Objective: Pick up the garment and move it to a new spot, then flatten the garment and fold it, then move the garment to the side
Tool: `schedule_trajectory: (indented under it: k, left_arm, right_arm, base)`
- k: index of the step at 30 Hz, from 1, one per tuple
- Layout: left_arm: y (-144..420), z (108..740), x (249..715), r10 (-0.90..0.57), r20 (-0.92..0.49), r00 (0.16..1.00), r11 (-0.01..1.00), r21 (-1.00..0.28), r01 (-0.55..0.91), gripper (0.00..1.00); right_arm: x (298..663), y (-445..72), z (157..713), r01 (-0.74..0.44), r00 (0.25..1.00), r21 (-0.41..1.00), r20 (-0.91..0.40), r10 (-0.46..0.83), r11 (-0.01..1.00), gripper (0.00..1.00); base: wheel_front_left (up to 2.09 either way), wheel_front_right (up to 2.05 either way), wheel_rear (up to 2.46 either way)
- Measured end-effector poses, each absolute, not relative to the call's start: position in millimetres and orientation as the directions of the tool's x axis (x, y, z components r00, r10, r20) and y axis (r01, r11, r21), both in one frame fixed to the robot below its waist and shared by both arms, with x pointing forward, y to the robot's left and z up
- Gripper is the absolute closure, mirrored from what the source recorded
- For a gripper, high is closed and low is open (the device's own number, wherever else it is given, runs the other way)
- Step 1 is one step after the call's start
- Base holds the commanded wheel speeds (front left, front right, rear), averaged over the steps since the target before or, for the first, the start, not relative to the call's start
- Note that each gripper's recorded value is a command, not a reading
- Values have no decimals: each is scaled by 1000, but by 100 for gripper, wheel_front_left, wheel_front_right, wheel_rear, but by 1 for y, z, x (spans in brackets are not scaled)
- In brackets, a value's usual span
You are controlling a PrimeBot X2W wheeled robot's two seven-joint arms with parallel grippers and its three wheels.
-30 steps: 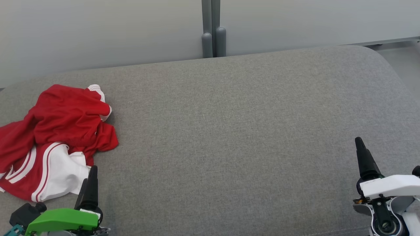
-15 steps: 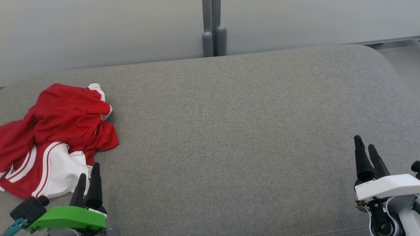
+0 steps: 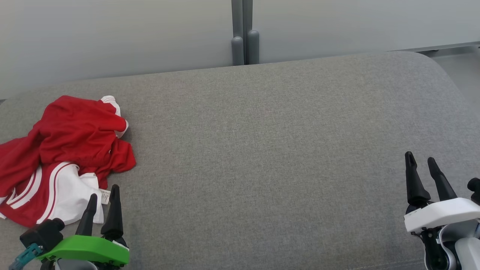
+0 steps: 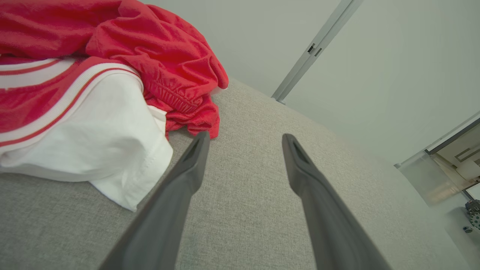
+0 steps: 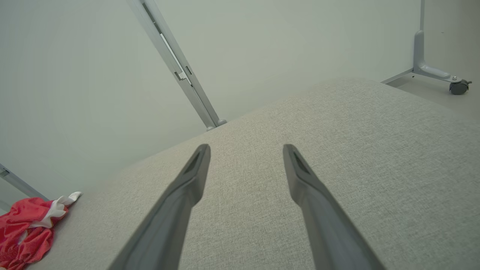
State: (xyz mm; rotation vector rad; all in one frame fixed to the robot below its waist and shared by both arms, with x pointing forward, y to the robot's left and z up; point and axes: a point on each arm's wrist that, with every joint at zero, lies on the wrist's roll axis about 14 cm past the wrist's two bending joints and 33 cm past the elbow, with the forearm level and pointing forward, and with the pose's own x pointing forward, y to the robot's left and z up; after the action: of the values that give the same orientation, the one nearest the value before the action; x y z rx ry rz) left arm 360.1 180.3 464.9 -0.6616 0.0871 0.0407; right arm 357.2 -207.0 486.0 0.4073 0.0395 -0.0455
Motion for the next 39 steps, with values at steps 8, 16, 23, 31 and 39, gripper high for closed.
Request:
schedule_trajectory:
  k: [8, 16, 23, 31, 39]
  left_arm:
    - [178, 467, 357, -2, -74, 997, 859, -510, -36, 0]
    - [174, 472, 357, -22, -46, 999, 914, -405, 1, 0]
    - [171, 472, 355, -44, -36, 998, 951, -307, 31, 0]
    - [170, 477, 355, -58, -9, 998, 974, -219, 54, 0]
    - [174, 474, 354, -46, -17, 999, 975, -220, 42, 0]
  right_arm:
    - [358, -208, 493, 22, 1000, 266, -11, -20, 964, 0]
    - [356, -210, 496, -4, 1000, 116, 8, 3, 993, 0]
    - [356, -210, 500, -32, 999, -14, 29, 33, 999, 0]
    - [355, -208, 503, -46, 998, -93, 49, 51, 995, 0]
    - [353, -214, 492, -23, 1000, -36, 18, 23, 999, 0]
  base:
    - [0, 0, 0]
    - [0, 0, 0]
    - [0, 0, 0]
    - [0, 0, 0]
    - [0, 0, 0]
